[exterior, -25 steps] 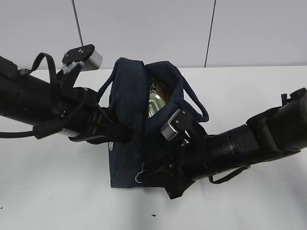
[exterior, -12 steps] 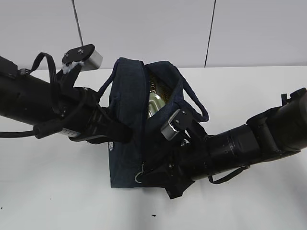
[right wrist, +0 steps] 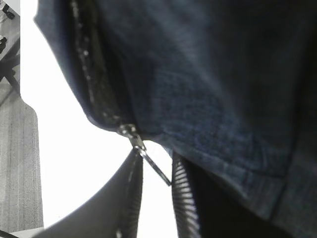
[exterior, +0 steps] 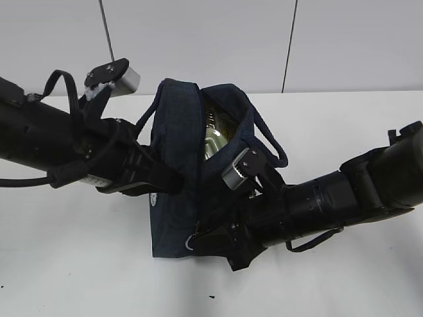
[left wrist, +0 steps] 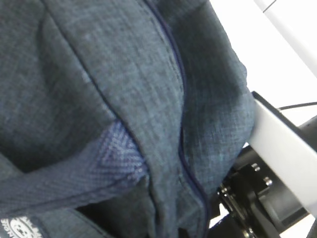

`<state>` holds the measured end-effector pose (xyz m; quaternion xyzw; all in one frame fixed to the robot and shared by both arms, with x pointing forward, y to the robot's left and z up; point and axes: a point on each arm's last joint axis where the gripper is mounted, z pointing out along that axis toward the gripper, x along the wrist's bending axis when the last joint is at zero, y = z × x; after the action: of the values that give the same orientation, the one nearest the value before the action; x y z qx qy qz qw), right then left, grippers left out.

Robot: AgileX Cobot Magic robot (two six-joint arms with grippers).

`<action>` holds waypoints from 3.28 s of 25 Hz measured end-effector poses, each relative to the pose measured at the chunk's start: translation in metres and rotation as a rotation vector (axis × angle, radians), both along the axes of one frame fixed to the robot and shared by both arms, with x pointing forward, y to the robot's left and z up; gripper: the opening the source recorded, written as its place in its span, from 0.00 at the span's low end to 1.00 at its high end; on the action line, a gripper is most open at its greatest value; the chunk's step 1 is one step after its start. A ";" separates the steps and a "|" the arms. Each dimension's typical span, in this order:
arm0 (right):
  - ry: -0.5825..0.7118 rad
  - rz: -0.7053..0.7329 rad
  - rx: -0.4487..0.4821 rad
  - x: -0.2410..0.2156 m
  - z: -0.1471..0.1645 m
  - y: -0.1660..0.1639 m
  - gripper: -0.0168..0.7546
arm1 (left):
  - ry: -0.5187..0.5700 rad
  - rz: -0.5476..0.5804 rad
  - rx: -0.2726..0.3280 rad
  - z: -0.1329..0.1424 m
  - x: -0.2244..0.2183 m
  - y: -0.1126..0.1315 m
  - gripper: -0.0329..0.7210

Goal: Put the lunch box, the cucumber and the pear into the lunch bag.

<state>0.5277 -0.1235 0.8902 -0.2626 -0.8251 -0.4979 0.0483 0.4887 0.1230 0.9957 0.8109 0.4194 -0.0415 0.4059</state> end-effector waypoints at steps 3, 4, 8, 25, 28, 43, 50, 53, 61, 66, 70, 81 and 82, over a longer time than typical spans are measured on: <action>0.001 0.000 0.003 0.000 0.000 0.000 0.25 | 0.005 0.006 -0.009 0.000 0.000 0.000 0.03; 0.001 0.000 0.003 0.000 0.000 0.000 0.25 | 0.006 0.008 -0.012 0.001 0.000 -0.001 0.03; -0.001 0.002 0.005 0.000 0.000 0.000 0.25 | 0.012 0.014 -0.021 0.001 0.000 -0.001 0.03; 0.050 -0.011 0.011 -0.001 0.000 0.000 0.03 | 0.013 0.017 -0.024 0.001 0.000 -0.001 0.04; 0.083 -0.016 0.009 -0.003 0.000 0.000 0.03 | 0.003 0.009 -0.004 0.000 0.001 0.002 0.10; 0.049 0.039 -0.006 -0.014 0.043 -0.003 0.03 | -0.033 -0.019 0.063 -0.003 0.004 0.010 0.56; 0.030 0.039 -0.012 -0.018 0.058 -0.005 0.03 | -0.038 -0.016 0.066 -0.003 0.004 0.010 0.69; 0.018 0.024 -0.015 -0.018 0.065 -0.006 0.03 | -0.039 -0.015 0.067 -0.003 0.005 0.010 0.71; -0.073 0.008 -0.018 -0.023 0.090 -0.010 0.03 | -0.039 -0.015 0.067 -0.003 0.005 0.010 0.72; -0.115 0.002 -0.011 -0.026 0.103 -0.011 0.03 | -0.036 -0.018 0.066 -0.003 0.004 0.010 0.72; -0.135 -0.007 -0.010 -0.027 0.108 -0.012 0.03 | -0.030 -0.025 0.063 -0.003 0.003 0.010 0.72; -0.215 -0.041 -0.009 -0.014 0.127 -0.011 0.03 | -0.009 -0.049 0.055 -0.003 0.001 0.009 0.72; -0.220 -0.044 -0.006 -0.013 0.128 -0.010 0.03 | -0.007 -0.051 0.055 -0.003 0.000 0.008 0.72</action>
<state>0.5146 -0.1339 1.0187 -0.2245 -0.8210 -0.5221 -0.0545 0.4890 0.1315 0.9925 0.8323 0.3982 -0.0376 0.3838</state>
